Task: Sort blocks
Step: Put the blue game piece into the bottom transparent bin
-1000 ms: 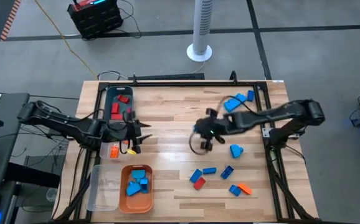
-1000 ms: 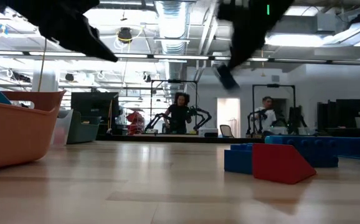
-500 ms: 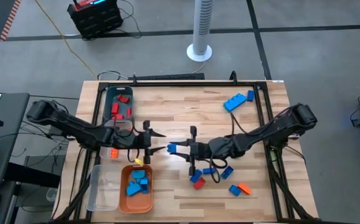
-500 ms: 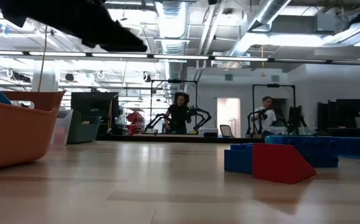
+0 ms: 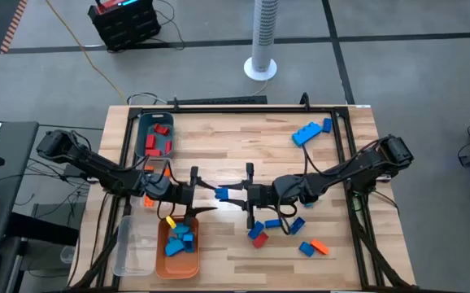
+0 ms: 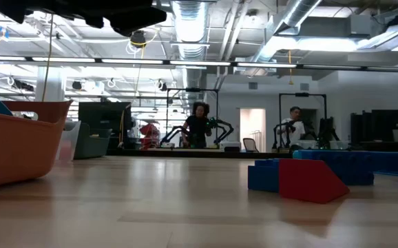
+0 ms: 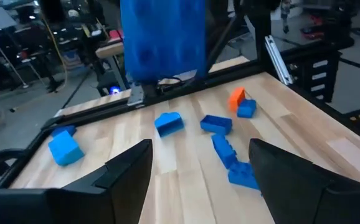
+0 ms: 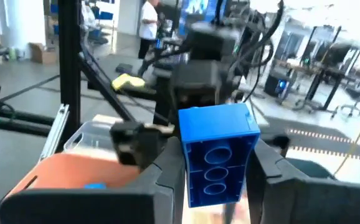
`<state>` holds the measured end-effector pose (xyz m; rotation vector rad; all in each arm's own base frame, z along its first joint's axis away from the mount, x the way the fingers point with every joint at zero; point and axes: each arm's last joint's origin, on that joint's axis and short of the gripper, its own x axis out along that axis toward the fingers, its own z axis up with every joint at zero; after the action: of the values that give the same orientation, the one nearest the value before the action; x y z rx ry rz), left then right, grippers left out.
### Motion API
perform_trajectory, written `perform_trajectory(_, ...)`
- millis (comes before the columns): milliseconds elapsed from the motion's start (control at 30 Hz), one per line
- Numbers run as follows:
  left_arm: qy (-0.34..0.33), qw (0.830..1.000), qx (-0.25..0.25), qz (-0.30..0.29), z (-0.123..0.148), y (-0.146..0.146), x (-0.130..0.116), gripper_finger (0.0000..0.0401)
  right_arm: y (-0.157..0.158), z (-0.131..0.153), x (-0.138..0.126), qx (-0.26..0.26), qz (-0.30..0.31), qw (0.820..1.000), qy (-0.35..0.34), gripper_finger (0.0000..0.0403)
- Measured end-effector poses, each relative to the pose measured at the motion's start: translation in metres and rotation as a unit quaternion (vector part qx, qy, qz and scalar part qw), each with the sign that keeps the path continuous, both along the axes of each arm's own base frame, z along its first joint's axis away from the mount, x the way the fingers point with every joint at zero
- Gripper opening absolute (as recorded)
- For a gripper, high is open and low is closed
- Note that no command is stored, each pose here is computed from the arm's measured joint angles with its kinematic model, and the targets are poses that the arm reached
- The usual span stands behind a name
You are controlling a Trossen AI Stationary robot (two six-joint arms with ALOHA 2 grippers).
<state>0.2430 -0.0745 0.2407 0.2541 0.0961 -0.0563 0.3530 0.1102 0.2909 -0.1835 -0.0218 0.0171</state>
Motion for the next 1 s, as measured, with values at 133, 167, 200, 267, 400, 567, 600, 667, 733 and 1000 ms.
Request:
perform_trajectory(133, -0.012, 1.0, 0.005, -0.002, 0.002, -0.004, -0.001, 0.0262, 0.009, 0.005, -0.003, -0.006, 0.024, 0.999, -0.021, 0.0103)
perform_trajectory(167, -0.015, 1.0, 0.009, -0.003, 0.003, -0.004, -0.001, 0.0262, 0.01, 0.005, -0.003, -0.006, 0.027, 0.999, -0.02, 0.0103)
perform_trajectory(200, -0.017, 1.0, 0.013, -0.004, 0.003, -0.004, -0.001, 0.0262, 0.009, 0.004, -0.003, -0.006, 0.029, 0.999, -0.018, 0.0103)
perform_trajectory(267, -0.018, 1.0, 0.021, -0.005, 0.003, -0.004, -0.001, 0.0261, 0.008, 0.005, -0.002, -0.001, 0.043, 0.999, -0.022, 0.0103)
perform_trajectory(400, -0.018, 1.0, 0.024, -0.003, 0.003, -0.004, -0.001, 0.0261, 0.007, 0.002, 0.001, 0.003, 0.048, 0.998, -0.028, 0.0103)
perform_trajectory(567, -0.008, 1.0, 0.014, -0.005, 0.001, -0.005, -0.002, 0.0261, 0.006, -0.01, 0.008, 0.014, 0.057, 0.998, -0.015, 0.0103)
perform_trajectory(600, -0.009, 1.0, 0.014, -0.005, 0.002, -0.006, -0.002, 0.0261, 0.007, -0.014, 0.011, 0.014, 0.056, 0.998, -0.015, 0.0103)
perform_trajectory(667, -0.009, 1.0, 0.017, -0.007, 0.002, -0.006, -0.002, 0.0261, 0.005, -0.021, 0.016, 0.013, 0.049, 0.999, -0.014, 0.0103)
perform_trajectory(733, -0.009, 1.0, 0.019, -0.008, 0.002, -0.007, -0.002, 0.0261, 0.002, -0.027, 0.022, 0.01, 0.043, 0.999, -0.01, 0.0103)
perform_trajectory(1000, 0.004, 1.0, 0.02, -0.01, -0.001, -0.01, -0.004, 0.0261, -0.005, -0.029, 0.045, -0.024, 0.022, 0.999, -0.016, 0.0103)
